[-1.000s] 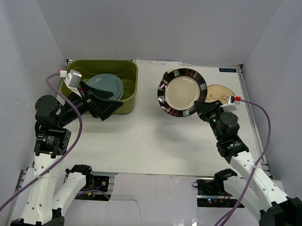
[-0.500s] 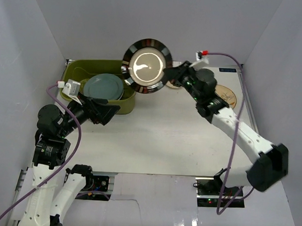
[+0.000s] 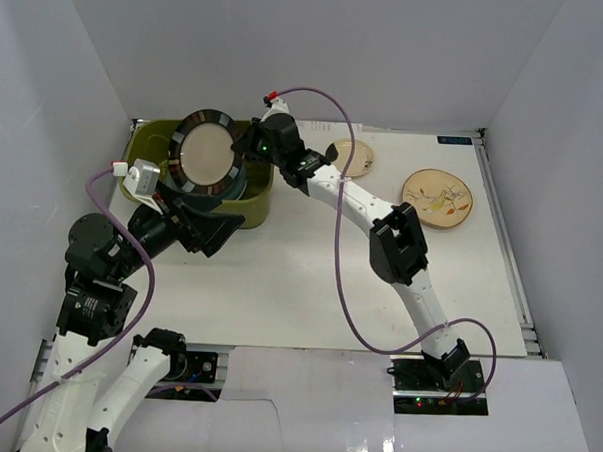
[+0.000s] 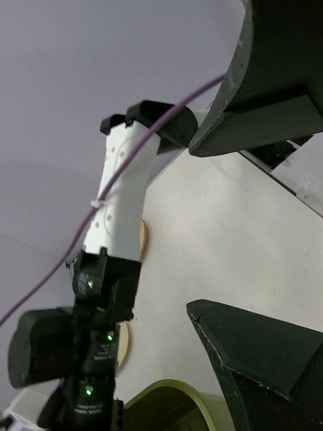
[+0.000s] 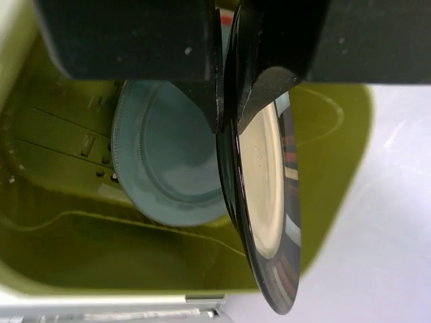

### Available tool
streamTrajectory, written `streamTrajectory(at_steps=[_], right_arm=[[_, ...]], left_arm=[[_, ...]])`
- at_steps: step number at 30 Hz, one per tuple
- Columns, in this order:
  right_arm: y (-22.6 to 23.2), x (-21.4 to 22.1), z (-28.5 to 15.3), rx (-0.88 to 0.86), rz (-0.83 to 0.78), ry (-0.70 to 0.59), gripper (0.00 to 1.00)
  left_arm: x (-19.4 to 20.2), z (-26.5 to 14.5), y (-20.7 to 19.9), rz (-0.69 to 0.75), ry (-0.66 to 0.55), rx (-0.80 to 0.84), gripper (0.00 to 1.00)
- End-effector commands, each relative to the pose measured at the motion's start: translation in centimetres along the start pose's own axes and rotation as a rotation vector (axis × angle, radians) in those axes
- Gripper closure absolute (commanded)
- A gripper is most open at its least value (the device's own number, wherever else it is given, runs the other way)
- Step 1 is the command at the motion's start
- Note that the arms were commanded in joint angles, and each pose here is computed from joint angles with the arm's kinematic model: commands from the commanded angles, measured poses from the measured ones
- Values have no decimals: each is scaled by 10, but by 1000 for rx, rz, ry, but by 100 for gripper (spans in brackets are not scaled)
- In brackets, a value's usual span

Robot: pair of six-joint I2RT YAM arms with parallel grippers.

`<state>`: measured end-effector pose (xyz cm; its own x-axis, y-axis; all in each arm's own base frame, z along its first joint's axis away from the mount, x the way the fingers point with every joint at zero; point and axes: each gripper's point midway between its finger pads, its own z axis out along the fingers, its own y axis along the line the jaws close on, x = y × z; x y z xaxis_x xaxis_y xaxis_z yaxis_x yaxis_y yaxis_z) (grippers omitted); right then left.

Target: Place the plates into the plastic bin on the countertop

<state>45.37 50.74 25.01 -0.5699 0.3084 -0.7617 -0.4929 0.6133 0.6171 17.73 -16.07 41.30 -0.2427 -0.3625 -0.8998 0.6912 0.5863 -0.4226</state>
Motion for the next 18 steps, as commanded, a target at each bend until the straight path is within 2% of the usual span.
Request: streamTrajectory(at_steps=[1,9,12,13,15,18], right_arm=[[69,-70,0,-186,32,-187,92],[32,-20,17,-113,74,-102,91],[26,-6,21,-80,63,-80,64],[20,2,22,-59,49,-60,44],[18,9,22,-29,29,-55,27],[11,23,19,29,-20,-36,14]], left_arm=[[-6,3,0,1,-23,-5,2],[1,9,10,-23,-16,-28,2],[0,10,16,-32,-27,-57,2],[1,10,18,-35,-29,-68,2],[-1,10,26,-45,-42,-114,2],[-4,9,35,-51,-56,-167,2]])
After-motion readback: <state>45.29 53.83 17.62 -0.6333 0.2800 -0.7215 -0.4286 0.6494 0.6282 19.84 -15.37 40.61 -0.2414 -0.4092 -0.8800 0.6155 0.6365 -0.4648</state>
